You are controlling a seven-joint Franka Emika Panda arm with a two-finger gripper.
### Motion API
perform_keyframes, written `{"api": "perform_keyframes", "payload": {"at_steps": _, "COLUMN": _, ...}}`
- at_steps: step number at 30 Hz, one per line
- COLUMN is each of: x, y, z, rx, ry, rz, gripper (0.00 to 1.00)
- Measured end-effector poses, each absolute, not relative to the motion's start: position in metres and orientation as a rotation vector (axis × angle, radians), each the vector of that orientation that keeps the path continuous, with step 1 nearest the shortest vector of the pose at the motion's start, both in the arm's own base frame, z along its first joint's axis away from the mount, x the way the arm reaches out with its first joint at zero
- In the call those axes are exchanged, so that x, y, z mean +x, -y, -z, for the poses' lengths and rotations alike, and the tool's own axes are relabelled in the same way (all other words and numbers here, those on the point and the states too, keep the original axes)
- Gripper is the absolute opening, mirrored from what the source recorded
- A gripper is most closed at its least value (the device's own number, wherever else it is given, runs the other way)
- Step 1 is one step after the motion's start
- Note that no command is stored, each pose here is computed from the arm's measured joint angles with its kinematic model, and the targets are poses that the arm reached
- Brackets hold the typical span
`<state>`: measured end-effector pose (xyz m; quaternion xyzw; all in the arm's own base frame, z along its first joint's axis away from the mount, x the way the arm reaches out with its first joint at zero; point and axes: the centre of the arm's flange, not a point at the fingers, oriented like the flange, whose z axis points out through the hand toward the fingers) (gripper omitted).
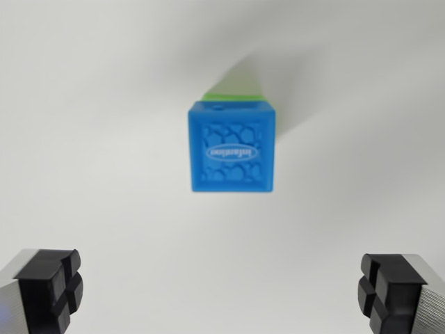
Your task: Stack cube
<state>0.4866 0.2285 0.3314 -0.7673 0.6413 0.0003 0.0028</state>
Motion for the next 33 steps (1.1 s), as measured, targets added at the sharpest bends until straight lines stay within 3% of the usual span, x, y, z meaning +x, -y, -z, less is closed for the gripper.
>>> {"api": "perform_keyframes", "payload": {"at_steps": 33, "x": 0.487, "y": -0.229, "z": -0.449, "rx": -2.406, "ry": -2.011, "rz": -0.004, "gripper": 1.0}}
